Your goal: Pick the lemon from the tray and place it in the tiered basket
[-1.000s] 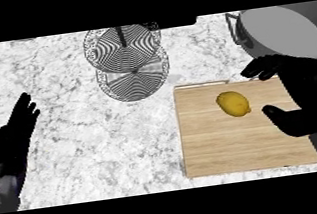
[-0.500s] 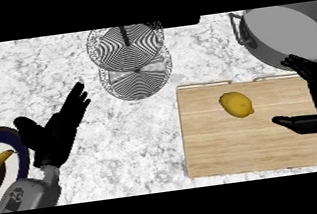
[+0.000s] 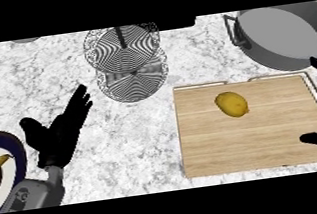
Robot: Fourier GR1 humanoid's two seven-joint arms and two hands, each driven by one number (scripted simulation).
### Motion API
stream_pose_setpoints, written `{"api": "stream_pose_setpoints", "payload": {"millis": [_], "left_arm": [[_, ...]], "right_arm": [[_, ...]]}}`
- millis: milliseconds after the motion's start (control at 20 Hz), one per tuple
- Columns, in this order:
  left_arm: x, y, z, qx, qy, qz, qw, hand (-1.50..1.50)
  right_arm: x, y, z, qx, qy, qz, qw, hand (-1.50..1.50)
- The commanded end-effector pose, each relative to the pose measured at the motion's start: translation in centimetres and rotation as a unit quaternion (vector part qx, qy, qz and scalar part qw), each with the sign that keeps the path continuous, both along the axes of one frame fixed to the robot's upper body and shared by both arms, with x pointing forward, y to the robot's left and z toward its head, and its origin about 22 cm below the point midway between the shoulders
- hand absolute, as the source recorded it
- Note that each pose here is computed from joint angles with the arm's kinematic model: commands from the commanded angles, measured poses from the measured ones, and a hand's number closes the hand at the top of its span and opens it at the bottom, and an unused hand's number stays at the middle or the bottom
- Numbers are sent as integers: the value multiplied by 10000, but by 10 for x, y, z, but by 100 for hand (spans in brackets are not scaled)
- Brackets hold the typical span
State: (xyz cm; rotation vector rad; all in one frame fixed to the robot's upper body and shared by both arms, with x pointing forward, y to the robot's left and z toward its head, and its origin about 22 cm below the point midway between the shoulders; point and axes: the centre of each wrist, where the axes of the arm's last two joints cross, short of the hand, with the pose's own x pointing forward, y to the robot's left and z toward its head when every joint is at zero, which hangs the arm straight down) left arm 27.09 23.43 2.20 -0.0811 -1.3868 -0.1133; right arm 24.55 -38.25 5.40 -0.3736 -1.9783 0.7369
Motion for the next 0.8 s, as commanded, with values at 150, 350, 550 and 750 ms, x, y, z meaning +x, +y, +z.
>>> {"api": "stream_pose_setpoints", "payload": {"millis": [150, 350, 550, 750], "left_arm": [[1, 9, 0, 37, 39, 46, 10000, 0], [-11, -4, -5, -3, 78, -155, 9998, 0], [6, -22, -8, 48, -57, -140, 9999, 0], [6, -13, -2, -16, -45, -110, 9999, 0]], "right_arm": [[-28, 42, 48, -1426, 179, -824, 9862, -150], [-50, 101, 50, -1379, 662, -940, 9837, -150], [-69, 133, 57, -1528, 888, -1041, 9787, -150], [-53, 146, 53, -2225, 1046, -1476, 9580, -150]]}}
